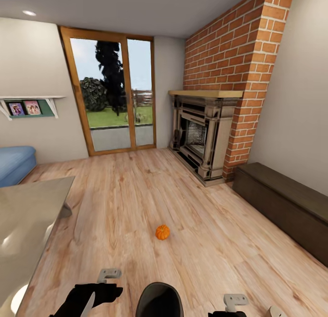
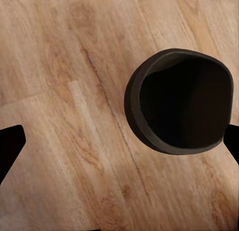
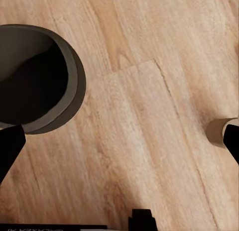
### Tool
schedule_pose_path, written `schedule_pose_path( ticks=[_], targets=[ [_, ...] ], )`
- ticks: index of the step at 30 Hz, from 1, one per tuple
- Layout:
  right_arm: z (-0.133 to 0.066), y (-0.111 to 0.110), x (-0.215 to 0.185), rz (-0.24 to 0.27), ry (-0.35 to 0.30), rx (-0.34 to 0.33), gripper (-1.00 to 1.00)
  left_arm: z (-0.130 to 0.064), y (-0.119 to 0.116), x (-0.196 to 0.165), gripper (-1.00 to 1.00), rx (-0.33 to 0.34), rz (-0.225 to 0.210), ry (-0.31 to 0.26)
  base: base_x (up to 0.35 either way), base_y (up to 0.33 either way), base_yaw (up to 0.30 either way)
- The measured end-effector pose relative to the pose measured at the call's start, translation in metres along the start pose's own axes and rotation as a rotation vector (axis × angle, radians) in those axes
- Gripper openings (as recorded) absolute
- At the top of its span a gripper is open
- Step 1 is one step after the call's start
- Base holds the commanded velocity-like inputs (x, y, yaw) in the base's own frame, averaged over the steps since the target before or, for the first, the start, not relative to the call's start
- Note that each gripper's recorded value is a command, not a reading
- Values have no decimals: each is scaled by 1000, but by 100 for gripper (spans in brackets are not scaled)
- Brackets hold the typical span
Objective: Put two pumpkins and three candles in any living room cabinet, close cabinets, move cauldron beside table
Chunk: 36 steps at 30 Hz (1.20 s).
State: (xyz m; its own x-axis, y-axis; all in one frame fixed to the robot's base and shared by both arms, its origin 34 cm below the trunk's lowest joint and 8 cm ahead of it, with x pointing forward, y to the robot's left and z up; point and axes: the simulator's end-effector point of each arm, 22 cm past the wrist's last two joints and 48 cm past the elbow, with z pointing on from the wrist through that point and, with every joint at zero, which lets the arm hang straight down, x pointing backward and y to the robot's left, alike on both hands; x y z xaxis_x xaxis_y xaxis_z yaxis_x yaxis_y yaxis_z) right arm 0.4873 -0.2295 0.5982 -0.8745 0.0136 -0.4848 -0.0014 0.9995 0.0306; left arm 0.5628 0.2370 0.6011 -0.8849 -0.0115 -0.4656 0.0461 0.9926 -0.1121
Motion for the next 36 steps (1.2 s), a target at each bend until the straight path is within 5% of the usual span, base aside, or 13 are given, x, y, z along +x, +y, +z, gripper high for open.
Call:
schedule_pose_path(
  ticks=[36],
  targets=[
    [3,4,5,-6,13,-5,100,5,3,4,100,-4,3,-3,126,25,0]
  ],
)
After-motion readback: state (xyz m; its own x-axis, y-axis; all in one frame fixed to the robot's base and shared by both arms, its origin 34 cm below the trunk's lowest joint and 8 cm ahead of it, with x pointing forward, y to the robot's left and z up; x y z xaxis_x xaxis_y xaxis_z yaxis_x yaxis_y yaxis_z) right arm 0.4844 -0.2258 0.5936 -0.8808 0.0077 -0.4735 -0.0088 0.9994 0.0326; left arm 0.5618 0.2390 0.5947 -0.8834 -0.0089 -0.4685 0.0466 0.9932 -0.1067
